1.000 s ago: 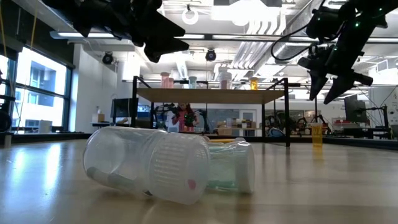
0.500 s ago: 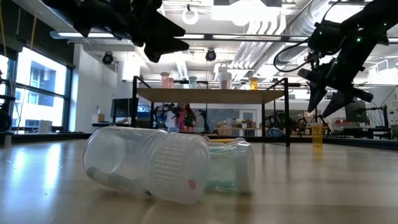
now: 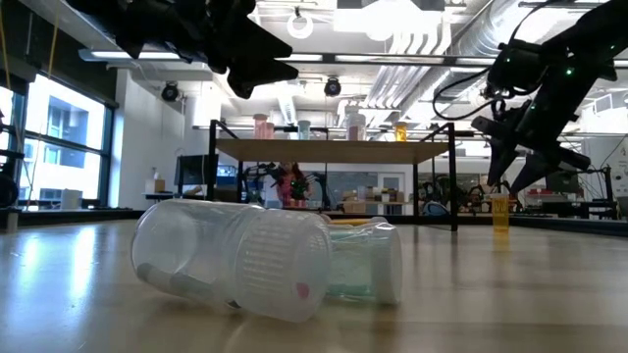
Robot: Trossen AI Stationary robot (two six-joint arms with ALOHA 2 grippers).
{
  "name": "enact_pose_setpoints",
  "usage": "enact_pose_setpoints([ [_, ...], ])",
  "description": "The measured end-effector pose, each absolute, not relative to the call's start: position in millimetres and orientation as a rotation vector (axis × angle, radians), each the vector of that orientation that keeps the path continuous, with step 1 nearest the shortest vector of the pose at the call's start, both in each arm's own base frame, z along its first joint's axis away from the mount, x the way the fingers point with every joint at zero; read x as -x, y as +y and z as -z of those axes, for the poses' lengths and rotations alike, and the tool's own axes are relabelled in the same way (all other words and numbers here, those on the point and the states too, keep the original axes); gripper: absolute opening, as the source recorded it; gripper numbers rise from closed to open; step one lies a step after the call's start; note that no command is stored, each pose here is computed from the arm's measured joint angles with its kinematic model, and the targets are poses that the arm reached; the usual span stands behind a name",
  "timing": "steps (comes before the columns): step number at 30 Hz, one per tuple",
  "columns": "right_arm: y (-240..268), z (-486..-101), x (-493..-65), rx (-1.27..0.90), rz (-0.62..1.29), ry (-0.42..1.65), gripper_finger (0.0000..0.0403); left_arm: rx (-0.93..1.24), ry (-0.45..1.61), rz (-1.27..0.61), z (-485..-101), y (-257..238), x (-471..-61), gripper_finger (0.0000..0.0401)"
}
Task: Pick and place medicine bottles onto shelf by color
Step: Put the top orange pill bottle on the shelf aligned with the other orange pill bottle
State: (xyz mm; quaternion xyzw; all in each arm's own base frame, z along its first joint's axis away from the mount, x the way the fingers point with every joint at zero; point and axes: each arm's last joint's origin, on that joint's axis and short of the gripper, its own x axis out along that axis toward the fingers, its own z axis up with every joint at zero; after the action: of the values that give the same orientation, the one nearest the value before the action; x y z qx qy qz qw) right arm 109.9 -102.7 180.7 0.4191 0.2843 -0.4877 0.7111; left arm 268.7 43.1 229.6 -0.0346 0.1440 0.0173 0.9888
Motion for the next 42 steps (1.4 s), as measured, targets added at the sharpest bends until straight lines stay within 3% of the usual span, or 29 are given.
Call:
enact_pose_setpoints([
  [28,-103,-167,-125,-0.873,1.091,0.732,0.0195,0.069,0.289,-0.035,-230,43,-269,0.0223],
  [42,-104,-167,-124,-0.852,1.100,0.735,0.0103,0.069,0.289,-0.035,-230,43,-269,0.0223],
])
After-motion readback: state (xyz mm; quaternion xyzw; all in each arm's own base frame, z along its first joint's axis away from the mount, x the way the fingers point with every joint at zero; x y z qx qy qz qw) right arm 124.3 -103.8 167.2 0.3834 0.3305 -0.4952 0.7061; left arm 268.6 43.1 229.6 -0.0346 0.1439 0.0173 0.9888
